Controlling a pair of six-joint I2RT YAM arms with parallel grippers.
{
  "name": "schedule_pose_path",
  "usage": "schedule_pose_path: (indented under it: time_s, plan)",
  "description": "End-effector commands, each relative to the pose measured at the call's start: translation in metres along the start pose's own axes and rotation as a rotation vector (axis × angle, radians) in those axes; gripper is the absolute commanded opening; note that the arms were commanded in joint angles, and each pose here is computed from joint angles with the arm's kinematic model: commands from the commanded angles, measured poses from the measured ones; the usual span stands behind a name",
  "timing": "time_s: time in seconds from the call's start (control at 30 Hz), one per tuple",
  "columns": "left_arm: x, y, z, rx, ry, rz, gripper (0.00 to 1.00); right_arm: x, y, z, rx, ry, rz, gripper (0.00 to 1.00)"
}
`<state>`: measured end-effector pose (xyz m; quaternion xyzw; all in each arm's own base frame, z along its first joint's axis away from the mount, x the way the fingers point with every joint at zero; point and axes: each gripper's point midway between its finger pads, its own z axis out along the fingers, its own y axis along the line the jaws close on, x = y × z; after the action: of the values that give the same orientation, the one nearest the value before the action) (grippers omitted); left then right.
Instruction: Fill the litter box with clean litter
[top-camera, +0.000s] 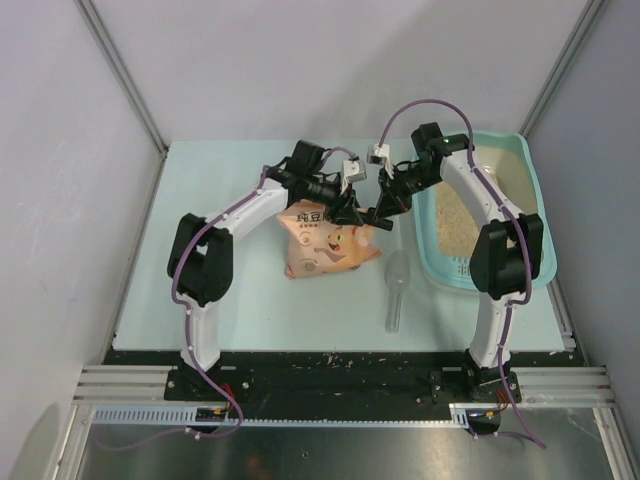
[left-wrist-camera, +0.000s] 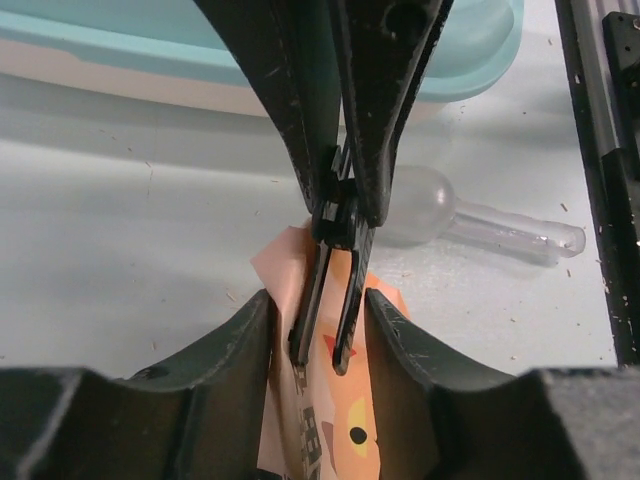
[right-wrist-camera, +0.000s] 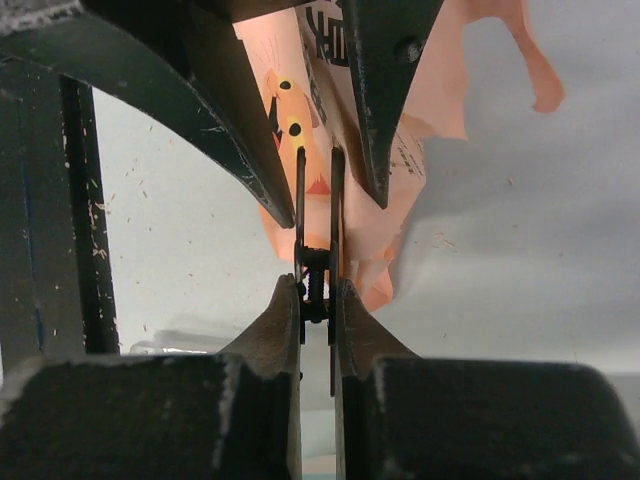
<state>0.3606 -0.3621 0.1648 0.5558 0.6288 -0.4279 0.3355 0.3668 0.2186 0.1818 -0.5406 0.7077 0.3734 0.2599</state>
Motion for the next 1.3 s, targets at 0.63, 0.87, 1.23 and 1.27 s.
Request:
schedule_pose_path:
  time_s: [0.63,0.87,1.23,1.27]
  plan:
    - [-0.021,0.007,-0.003,-0.04,-0.026,0.072,0.22,-0.015,0.004,-0.045,0.074,0.045,-0.224,0.0]
    - [-0.023,0.008,-0.004,-0.042,-0.029,0.077,0.17,-0.011,0.005,-0.037,0.057,0.081,-0.26,0.0]
    - [-0.024,0.006,-0.004,-0.033,-0.035,0.077,0.12,-0.031,-0.004,-0.04,0.122,0.026,-0.301,0.0]
    - [-0.023,0.006,-0.003,-0.032,-0.033,0.071,0.1,-0.032,-0.005,-0.041,0.128,0.026,-0.308,0.0]
